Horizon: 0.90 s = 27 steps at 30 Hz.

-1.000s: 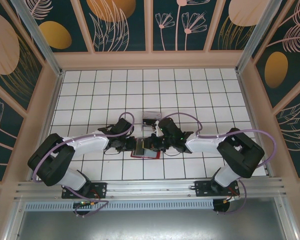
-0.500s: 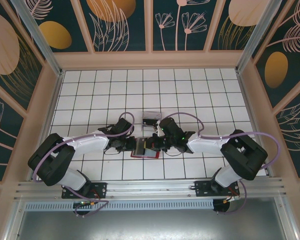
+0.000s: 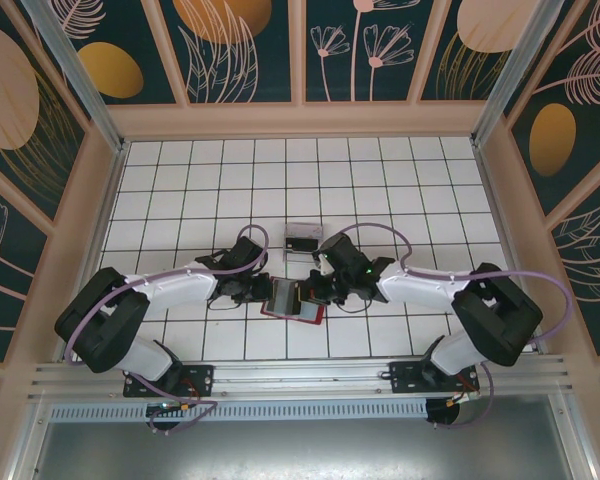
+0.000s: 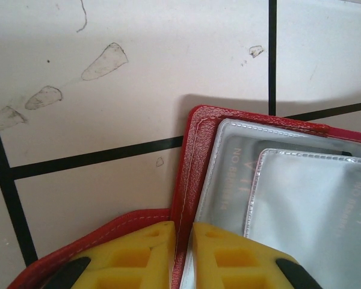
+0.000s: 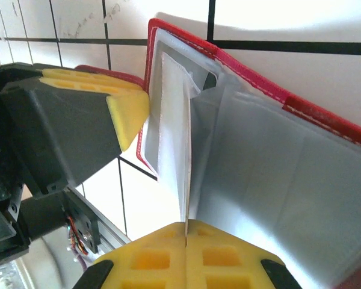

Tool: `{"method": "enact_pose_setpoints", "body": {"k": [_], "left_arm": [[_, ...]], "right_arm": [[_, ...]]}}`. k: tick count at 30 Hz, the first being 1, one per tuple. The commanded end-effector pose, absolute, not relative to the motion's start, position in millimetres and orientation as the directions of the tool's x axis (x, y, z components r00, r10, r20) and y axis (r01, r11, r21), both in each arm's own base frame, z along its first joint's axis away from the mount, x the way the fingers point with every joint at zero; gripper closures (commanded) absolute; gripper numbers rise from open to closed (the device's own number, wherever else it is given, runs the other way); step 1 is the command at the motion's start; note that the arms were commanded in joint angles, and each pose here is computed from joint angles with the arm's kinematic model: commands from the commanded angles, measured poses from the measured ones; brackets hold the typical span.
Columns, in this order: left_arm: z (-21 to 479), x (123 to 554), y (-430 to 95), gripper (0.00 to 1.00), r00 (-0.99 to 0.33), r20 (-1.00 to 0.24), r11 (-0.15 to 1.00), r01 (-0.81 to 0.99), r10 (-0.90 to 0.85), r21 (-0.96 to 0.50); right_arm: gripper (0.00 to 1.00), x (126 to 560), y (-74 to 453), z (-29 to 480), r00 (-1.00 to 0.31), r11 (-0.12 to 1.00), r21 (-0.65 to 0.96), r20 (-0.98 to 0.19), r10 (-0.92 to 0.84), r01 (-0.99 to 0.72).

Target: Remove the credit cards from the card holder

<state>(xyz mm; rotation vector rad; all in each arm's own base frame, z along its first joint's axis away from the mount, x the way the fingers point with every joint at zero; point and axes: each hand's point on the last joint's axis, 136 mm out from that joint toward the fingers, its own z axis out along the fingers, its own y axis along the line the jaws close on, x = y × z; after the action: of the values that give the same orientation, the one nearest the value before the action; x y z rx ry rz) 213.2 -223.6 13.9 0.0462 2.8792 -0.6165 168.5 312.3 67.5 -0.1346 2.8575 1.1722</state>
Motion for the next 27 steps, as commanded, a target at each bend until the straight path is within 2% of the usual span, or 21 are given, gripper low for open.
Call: {"method": "enact_pose_setpoints", "body": {"k": [1, 6, 18, 22, 27], "left_arm": [[-12, 189, -205, 0.83, -0.995, -0.103, 0.939, 0.022, -0.015, -0.342], [-5, 186, -205, 0.83, -0.992, -0.115, 0.926, 0.005, -0.042, -0.378], [-6, 167, -194, 0.82, -0.989, -0.09, 0.903, -0.064, -0.113, -0.425], [1, 167, -195, 0.82, -0.985, -0.1, 0.889, -0.082, -0.141, -0.451], [11, 172, -198, 0.82, -0.978, -0.124, 0.873, -0.088, -0.166, -0.479]], "right_arm": [[0.98, 162, 295, 70, -0.991, 0.76, 0.636, -0.082, -0.107, -0.135], [0.98, 164, 284, 78, -0.979, 0.791, 0.578, -0.134, -0.152, -0.201], [1.0, 206, 267, 123, -0.875, 0.829, 0.36, -0.396, -0.279, -0.428], [1.0, 225, 267, 132, -0.8, 0.815, 0.246, -0.471, -0.372, -0.524], [1.0, 241, 271, 139, -0.629, 0.714, 0.051, -0.521, -0.578, -0.698]]}}
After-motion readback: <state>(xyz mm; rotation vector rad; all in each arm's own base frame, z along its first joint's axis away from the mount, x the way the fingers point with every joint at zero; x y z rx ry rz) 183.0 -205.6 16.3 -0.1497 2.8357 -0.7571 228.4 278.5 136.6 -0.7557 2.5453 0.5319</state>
